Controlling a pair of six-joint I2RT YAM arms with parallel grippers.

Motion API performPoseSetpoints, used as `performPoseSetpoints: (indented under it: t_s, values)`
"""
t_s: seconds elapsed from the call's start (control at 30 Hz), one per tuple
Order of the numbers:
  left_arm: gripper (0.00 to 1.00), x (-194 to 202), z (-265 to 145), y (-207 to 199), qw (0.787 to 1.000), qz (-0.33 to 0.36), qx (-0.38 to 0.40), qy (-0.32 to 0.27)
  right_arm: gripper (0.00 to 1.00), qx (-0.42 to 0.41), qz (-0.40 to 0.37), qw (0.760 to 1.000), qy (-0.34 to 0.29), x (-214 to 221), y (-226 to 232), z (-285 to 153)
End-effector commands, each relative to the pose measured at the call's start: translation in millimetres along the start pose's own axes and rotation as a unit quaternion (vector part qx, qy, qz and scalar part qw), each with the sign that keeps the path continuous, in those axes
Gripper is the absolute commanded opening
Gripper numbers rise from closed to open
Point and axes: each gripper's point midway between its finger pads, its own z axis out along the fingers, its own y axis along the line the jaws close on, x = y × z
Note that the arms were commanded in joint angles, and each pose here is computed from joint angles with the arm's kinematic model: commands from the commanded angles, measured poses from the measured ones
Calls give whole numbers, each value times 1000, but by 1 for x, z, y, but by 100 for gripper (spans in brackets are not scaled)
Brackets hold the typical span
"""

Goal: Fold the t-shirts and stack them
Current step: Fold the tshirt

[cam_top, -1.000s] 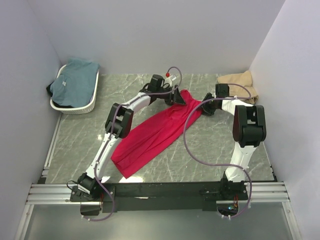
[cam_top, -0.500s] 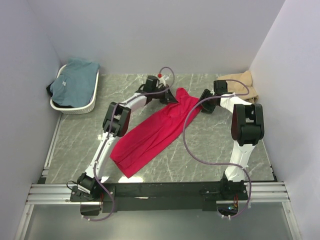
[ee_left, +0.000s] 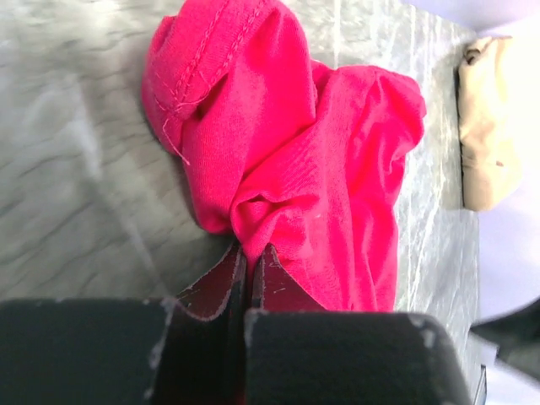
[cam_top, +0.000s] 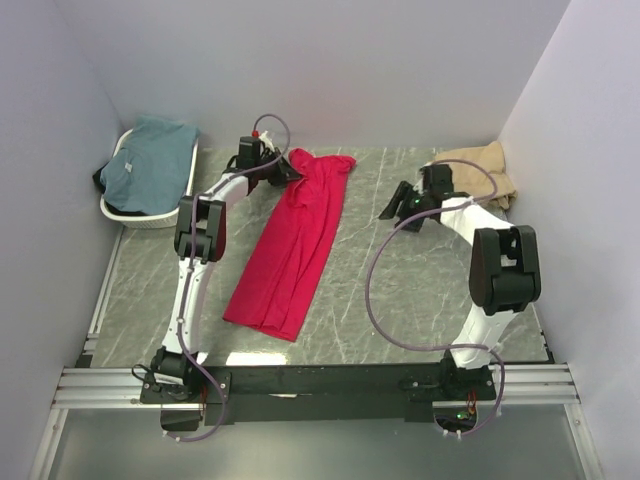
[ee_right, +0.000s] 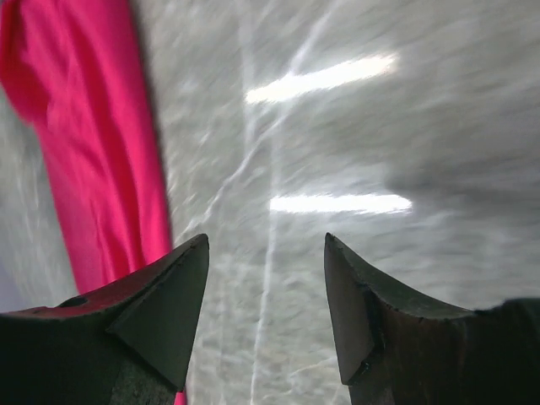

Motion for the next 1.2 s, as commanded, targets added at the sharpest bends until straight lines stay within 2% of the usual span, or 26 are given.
performPoseSetpoints:
  t_s: [0.0, 0.03, 0.07, 0.1, 0.13, 0.17, 0.23, 0.3, 0.33, 0.4, 0.43, 0.5, 0.53, 0.57, 0.63, 0.83, 0.97, 1.0, 1.17]
  values:
    - [1, -46, -30, -24, 998, 27, -5, -58, 63, -74, -47, 994, 66, 54, 47, -6]
    - [10, -52, -34, -26, 997, 33, -10, -64, 64, -84, -52, 992, 78, 65, 54, -5]
    - [25, -49, -37, -22, 997, 41, -16, -62, 64, -91, -59, 989, 100, 85, 64, -2]
    - [48, -52, -42, -22, 997, 46, -20, -66, 64, -93, -65, 988, 105, 95, 70, -1]
    - [79, -62, -52, -34, 995, 57, -20, -78, 64, -94, -63, 987, 111, 103, 74, 1]
    - [97, -61, -57, -27, 994, 65, -39, -83, 63, -96, -70, 985, 127, 122, 77, 2]
    - [99, -70, -77, -43, 991, 81, -55, -92, 64, -104, -63, 984, 128, 132, 83, 4]
    - [99, -70, -91, -39, 987, 98, -87, -94, 63, -115, -58, 982, 139, 148, 84, 2]
    - [99, -81, -107, -56, 983, 111, -92, -111, 63, -115, -53, 982, 143, 153, 85, 2]
    - [99, -68, -123, -45, 980, 107, -134, -98, 63, -115, -60, 979, 157, 172, 87, -3]
    - [99, -74, -139, -59, 978, 115, -137, -110, 63, -115, -61, 978, 164, 180, 86, -6]
    - [99, -47, -153, -45, 977, 96, -166, -91, 63, -121, -73, 974, 179, 198, 93, -10]
    - [100, -54, -172, -64, 975, 104, -158, -118, 63, -124, -77, 972, 186, 207, 93, -14]
    - [99, -22, -177, -45, 977, 76, -174, -97, 63, -125, -82, 970, 192, 215, 94, -16]
    - [99, -3, -196, -44, 975, 67, -179, -110, 63, -129, -95, 964, 214, 238, 99, -21]
    - [100, 26, -236, -27, 961, 51, -247, -109, 63, -132, -122, 953, 245, 289, 111, -28]
    - [99, 48, -257, -25, 958, 26, -266, -108, 63, -138, -122, 949, 254, 312, 120, -29]
    - [99, 47, -265, -35, 958, 29, -257, -120, 63, -142, -123, 950, 250, 314, 124, -27]
    - [100, 78, -290, -26, 951, 9, -285, -122, 63, -144, -124, 948, 254, 331, 137, -18]
